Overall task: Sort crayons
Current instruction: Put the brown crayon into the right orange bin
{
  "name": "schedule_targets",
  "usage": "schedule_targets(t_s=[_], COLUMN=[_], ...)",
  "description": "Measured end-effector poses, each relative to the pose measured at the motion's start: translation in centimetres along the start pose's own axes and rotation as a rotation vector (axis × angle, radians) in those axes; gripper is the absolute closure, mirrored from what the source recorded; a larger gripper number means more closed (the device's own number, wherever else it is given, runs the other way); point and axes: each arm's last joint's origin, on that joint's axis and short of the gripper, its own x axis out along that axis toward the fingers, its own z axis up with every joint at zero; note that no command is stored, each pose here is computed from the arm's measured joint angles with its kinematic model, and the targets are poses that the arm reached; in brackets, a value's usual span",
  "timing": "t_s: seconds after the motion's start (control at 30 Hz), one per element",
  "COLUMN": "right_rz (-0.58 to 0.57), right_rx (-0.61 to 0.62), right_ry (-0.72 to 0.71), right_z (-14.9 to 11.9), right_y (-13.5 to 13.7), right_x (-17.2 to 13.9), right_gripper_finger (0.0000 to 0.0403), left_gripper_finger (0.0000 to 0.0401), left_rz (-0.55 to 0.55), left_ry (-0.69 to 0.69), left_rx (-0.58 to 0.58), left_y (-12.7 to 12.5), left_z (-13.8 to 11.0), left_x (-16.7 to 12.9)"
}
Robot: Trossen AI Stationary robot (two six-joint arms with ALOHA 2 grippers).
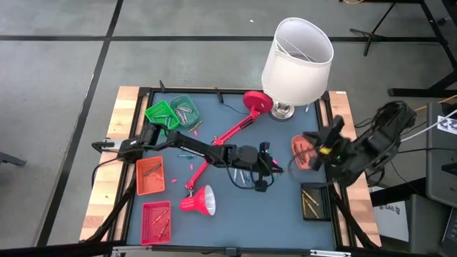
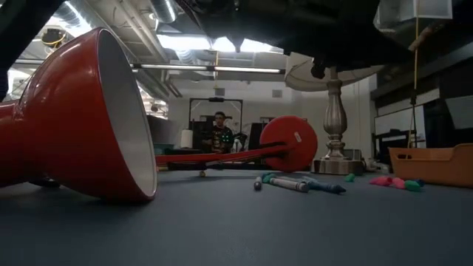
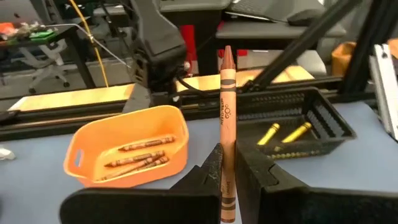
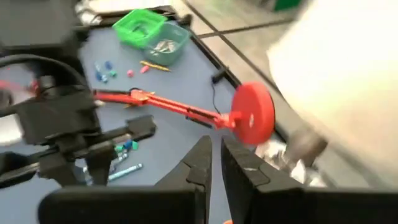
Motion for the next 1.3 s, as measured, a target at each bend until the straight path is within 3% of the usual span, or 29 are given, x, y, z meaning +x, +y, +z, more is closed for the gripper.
schedule_targets(t_s=[0.17, 0.33, 0.5, 0.67, 0.8, 1.07, 1.3], right_rz=[0.053, 0.125, 0.2, 0.335, 0.444, 0.513, 0.599], right_rx=[0.217, 0.282, 0.337, 0.293, 0.201, 0.064, 0.025], right_ry=[-0.02, 0.014, 0.041, 0.044, -0.04, -0.169, -0.125], right_z=[-4.6, -8.6, -10.9, -11.0, -9.9, -8.7, -8.9], right_y=[-2.5, -3.1, -3.1, -2.1, -1.1, -0.5, -0.3], right_x=[1.8, 3.9, 5.1, 5.3, 4.9, 4.3, 4.2], right_gripper_finger=[0.037, 0.037, 0.037, 0.037, 0.037, 0.037, 0.037], left_gripper_finger=[0.0394, 0.0394, 0.0394, 0.0394, 0.0394, 0.0394, 0.0394], left_rz=[0.032, 0.061, 0.078, 0.085, 0.042, -0.038, -0.051], left_ry=[-0.041, -0.135, -0.235, -0.309, -0.349, -0.364, -0.36], left_rx=[-0.012, -0.022, -0.073, -0.078, -0.071, -0.058, -0.057], left_y=[1.5, 2.8, 3.7, 4.0, 3.8, 2.7, 2.2], left_z=[0.3, 1.2, 2.1, 2.7, 3.2, 3.4, 3.4], left_x=[0.1, 0.0, -0.2, -0.4, -0.6, -0.6, -0.6])
